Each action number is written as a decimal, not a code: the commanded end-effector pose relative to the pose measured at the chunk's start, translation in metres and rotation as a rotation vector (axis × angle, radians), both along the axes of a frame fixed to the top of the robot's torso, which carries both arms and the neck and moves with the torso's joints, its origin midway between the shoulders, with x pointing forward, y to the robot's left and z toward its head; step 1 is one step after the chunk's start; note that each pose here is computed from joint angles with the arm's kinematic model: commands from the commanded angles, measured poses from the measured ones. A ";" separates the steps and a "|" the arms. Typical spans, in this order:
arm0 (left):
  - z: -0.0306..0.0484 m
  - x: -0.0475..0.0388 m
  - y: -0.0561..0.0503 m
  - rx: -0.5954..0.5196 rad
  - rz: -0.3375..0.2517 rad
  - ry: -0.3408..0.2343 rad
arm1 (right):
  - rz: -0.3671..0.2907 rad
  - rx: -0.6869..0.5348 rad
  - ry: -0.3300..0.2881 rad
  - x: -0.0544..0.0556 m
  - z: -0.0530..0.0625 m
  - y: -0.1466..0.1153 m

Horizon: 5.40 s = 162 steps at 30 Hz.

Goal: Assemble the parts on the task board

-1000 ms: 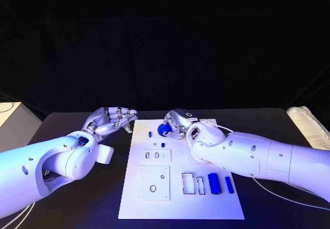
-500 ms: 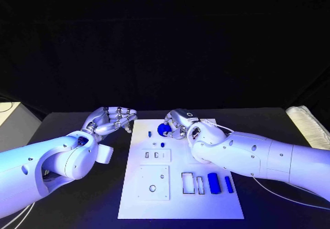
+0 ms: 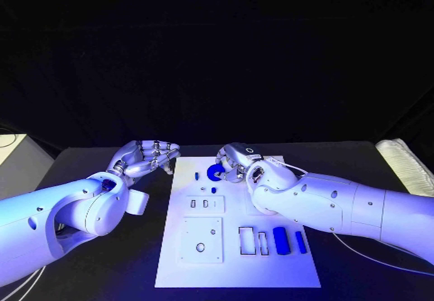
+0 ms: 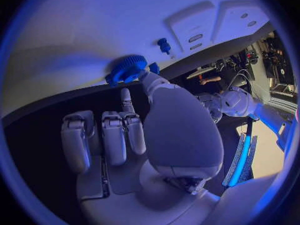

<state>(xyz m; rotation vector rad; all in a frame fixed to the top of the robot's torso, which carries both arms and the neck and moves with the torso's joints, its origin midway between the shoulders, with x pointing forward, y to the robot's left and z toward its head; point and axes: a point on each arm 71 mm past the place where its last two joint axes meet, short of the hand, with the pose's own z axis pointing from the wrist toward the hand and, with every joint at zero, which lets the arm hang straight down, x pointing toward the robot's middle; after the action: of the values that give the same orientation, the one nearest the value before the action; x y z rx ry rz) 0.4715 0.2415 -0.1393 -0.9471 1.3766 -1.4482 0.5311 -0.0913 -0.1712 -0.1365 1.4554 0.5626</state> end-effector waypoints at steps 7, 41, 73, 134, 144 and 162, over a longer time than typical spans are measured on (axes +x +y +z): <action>0.0012 -0.0004 -0.001 -0.008 -0.014 -0.003 | -0.002 -0.002 0.030 -0.001 -0.007 0.000; 0.0011 -0.0007 0.000 -0.006 -0.010 0.000 | 0.024 -0.013 0.114 -0.006 -0.016 0.003; 0.0006 0.0006 0.004 -0.002 0.002 -0.001 | 0.065 0.113 -0.022 -0.014 -0.003 -0.012; -0.0083 0.0080 0.003 -0.006 -0.002 0.019 | -0.122 0.172 0.250 -0.024 -0.033 -0.194; -0.0086 0.0080 0.003 -0.005 -0.001 0.021 | -0.125 0.166 0.264 -0.022 -0.040 -0.192; -0.0089 0.0079 0.005 -0.003 0.001 0.025 | -0.113 0.170 0.270 -0.021 -0.041 -0.189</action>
<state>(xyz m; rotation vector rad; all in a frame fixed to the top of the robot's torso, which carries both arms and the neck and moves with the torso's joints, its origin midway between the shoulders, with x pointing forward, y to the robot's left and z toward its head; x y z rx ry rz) 0.4799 0.2481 -0.1486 -0.9748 1.3854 -1.4220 0.5106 -0.2823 -0.2110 0.1842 1.6422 0.6131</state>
